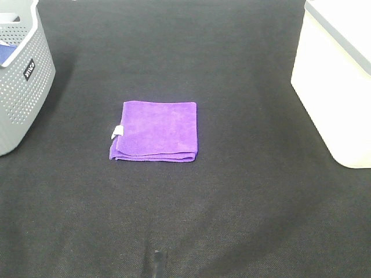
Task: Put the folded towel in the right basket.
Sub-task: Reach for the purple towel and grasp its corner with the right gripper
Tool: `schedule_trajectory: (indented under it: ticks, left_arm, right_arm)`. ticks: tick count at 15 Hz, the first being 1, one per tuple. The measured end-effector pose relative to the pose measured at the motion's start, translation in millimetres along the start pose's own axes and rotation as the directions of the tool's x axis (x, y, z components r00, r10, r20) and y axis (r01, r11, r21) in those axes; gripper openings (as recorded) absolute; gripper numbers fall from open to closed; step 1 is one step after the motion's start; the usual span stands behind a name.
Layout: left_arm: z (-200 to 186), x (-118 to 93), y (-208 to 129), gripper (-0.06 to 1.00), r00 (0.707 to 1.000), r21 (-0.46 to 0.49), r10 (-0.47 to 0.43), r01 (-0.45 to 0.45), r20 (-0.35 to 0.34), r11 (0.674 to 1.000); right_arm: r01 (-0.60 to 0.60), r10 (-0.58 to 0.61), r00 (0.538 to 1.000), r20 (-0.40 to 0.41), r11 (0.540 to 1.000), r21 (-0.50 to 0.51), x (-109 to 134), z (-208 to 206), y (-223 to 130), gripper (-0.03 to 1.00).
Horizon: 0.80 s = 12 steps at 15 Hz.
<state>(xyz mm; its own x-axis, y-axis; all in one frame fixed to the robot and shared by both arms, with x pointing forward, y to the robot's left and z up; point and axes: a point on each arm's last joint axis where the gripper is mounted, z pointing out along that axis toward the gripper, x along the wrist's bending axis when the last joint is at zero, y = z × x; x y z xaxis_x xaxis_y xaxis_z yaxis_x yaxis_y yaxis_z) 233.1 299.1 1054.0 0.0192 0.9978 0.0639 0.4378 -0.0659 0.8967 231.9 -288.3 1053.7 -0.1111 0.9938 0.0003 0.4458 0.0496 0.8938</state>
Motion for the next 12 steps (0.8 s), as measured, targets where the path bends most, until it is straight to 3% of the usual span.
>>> schedule_trajectory:
  ticks: [12]
  left_arm:
    - [0.0, 0.5, 0.0, 0.99, 1.000, 0.001, 0.003, -0.003, -0.005, 1.000]
  right_arm:
    - [0.000, 0.000, 1.000, 0.000, 1.000, 0.000, 0.0, 0.0, 0.0, 0.99]
